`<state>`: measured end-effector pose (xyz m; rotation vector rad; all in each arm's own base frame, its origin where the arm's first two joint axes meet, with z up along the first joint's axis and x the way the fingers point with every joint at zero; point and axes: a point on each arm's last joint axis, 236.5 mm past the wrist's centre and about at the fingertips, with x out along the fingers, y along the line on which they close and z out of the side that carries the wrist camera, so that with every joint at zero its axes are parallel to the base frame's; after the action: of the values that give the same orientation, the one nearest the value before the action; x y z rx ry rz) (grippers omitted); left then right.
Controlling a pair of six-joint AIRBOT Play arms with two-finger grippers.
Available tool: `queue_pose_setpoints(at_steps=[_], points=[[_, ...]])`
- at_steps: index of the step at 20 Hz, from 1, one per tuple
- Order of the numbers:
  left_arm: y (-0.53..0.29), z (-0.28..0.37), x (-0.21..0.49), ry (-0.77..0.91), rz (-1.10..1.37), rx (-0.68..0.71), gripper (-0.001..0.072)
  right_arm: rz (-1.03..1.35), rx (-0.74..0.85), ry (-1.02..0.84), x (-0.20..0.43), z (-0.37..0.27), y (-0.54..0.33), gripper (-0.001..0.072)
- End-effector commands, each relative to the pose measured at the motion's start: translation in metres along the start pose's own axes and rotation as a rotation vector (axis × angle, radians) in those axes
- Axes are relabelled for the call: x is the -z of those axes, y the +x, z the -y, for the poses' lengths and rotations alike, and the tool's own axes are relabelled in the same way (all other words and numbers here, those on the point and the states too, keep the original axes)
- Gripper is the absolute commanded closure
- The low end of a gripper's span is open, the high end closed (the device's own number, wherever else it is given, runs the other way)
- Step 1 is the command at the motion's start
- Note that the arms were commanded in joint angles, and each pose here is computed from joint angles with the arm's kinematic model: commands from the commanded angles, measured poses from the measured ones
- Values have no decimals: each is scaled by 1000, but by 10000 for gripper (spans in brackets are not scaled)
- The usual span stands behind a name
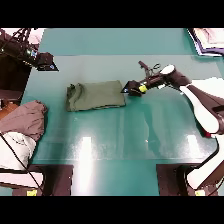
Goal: Fold the shirts.
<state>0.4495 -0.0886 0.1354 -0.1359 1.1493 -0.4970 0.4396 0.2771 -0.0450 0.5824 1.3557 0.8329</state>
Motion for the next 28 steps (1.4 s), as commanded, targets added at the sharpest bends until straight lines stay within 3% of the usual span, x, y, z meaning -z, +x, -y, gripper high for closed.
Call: queue_pose_setpoints(at_steps=[1,3,4,5,6,7,8,9,13,17,24,28], points=[[0,1,-1,0,5,3,683,-39,-92,4,-5,-21,42,20],[0,1,0,1,-1,4,682,-40,-159,10,-10,-40,64,49],[0,1,1,1,-4,5,683,-38,-186,11,-13,-48,72,143],[0,1,1,0,-4,5,682,-39,-202,10,-14,-53,78,187],[0,1,1,0,-5,5,683,-43,-203,-2,-14,-56,83,276],[0,1,1,0,-5,5,683,-45,-203,-14,-14,-58,86,415],[0,1,1,0,-5,5,683,-41,-207,-47,-14,-61,87,615],[0,1,1,1,-5,5,683,-40,-209,-79,-13,-64,87,691],[0,2,5,1,-21,9,682,11,-167,-155,-28,-73,41,695],[0,3,7,0,-30,11,683,166,-33,-149,-47,-40,-76,694],[0,1,-6,-53,25,3,683,707,253,176,-33,96,-333,694],[0,2,-6,-73,24,8,683,935,360,306,4,144,-430,695]])
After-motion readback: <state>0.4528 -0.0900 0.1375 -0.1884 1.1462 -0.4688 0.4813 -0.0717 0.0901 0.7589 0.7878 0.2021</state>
